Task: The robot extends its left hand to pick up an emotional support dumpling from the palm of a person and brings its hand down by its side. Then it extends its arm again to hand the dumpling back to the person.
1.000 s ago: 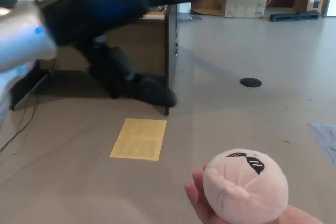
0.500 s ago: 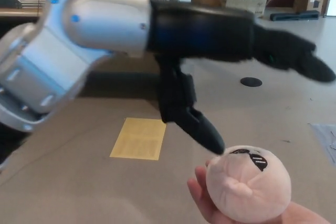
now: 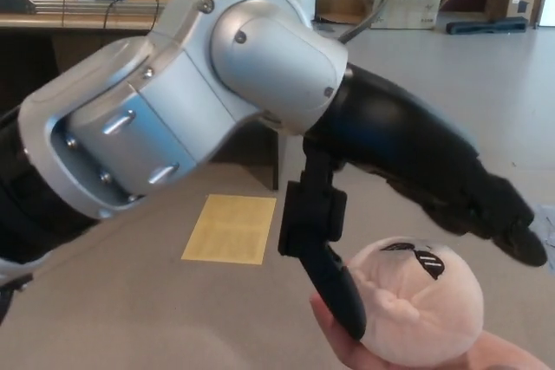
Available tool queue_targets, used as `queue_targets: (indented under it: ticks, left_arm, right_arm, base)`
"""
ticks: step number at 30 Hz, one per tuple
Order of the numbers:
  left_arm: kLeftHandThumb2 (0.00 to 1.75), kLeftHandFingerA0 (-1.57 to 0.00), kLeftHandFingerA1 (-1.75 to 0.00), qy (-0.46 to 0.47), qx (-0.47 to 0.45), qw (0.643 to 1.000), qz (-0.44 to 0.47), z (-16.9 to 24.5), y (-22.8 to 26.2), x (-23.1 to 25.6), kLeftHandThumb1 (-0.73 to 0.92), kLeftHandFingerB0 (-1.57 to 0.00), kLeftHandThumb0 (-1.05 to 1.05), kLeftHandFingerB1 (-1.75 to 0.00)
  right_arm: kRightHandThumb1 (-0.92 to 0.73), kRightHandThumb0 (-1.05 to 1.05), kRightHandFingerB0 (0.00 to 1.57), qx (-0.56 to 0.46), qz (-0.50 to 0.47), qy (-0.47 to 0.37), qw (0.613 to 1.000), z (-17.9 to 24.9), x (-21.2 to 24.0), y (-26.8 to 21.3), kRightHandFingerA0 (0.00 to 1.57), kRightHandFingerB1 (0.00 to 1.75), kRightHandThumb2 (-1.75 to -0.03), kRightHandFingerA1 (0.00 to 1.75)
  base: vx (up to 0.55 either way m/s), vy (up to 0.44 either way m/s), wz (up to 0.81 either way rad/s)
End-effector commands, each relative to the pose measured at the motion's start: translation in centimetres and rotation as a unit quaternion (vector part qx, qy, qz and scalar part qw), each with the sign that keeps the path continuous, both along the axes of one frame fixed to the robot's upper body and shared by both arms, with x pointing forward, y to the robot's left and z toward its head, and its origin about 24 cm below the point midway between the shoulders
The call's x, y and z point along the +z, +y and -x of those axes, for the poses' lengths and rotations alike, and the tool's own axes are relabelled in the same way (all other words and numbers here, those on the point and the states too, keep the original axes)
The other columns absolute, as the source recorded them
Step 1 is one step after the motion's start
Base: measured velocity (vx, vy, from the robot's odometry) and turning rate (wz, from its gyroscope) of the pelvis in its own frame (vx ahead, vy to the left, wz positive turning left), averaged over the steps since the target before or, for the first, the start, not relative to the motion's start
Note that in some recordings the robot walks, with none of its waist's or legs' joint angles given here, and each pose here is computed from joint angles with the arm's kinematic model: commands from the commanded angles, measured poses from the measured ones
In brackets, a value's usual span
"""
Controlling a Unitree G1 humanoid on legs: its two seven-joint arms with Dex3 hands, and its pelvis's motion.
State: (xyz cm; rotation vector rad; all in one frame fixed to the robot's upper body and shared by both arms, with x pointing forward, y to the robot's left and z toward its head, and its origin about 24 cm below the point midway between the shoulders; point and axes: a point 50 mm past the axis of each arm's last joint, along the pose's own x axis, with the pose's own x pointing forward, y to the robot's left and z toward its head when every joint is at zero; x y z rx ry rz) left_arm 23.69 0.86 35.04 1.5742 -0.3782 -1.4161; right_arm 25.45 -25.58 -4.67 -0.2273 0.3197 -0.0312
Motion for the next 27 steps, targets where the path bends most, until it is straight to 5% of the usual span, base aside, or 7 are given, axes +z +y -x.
queue_targets:
  ticks: [1,4,12,13,17,19,27]
  left_arm:
    - [0.88,0.00,-0.14,0.033,0.039,0.998,-0.044,-0.4,0.0,-0.8,0.40,0.00,-0.67,-0.05]
    - [0.87,0.00,-0.15,0.034,0.039,0.998,-0.046,-0.4,-0.1,-1.0,0.39,0.00,-0.67,-0.07]
    - [0.88,0.00,-0.16,0.022,0.030,0.999,-0.037,-0.4,-0.2,-1.3,0.42,0.00,-0.71,-0.04]
    - [0.88,0.00,-0.16,0.016,0.027,0.999,-0.038,-0.4,-0.2,-1.4,0.44,0.00,-0.75,-0.02]
    - [0.87,0.00,-0.17,0.005,0.024,0.999,-0.045,-0.5,-0.3,-1.7,0.43,0.00,-0.73,-0.06]
    - [0.86,0.00,-0.18,0.008,0.024,0.999,-0.047,-0.5,-0.4,-2.0,0.41,0.00,-0.70,-0.08]
    - [0.85,0.00,-0.23,-0.013,0.019,0.998,-0.050,-0.7,-0.6,-2.7,0.35,0.00,-0.66,-0.16]
  right_arm:
    - [-0.62,-0.52,0.38,-0.007,0.038,0.006,0.999,-0.3,0.4,-0.7,0.65,0.34,-0.59,0.45]
    - [-0.63,-0.52,0.59,-0.005,0.034,0.003,0.999,-0.4,0.5,-0.6,0.74,0.41,-0.59,0.47]
    - [-0.62,-0.53,0.50,-0.005,0.043,0.007,0.999,-0.6,0.6,-0.6,0.70,0.38,-0.59,0.46]
    - [-0.50,-0.55,0.50,-0.005,0.046,0.005,0.999,-0.6,0.6,-0.6,0.65,0.53,-0.83,0.58]
    - [-0.64,-0.48,0.56,0.005,0.051,-0.007,0.999,-0.5,0.7,-0.5,0.68,0.42,-0.59,0.47]
    - [-0.64,-0.44,0.63,0.012,0.041,-0.017,0.999,-0.5,0.8,-0.5,0.79,0.44,-0.59,0.51]
    - [-0.65,-0.46,0.56,0.008,0.064,0.000,0.998,-0.7,0.8,-0.6,0.63,0.40,-0.60,0.43]
  base:
    - [0.00,0.000,0.00]
    - [0.00,0.000,0.00]
    - [0.00,0.000,0.00]
    - [0.00,0.000,0.00]
    - [0.00,0.000,0.00]
    - [0.00,0.000,0.00]
    - [0.00,0.000,0.00]
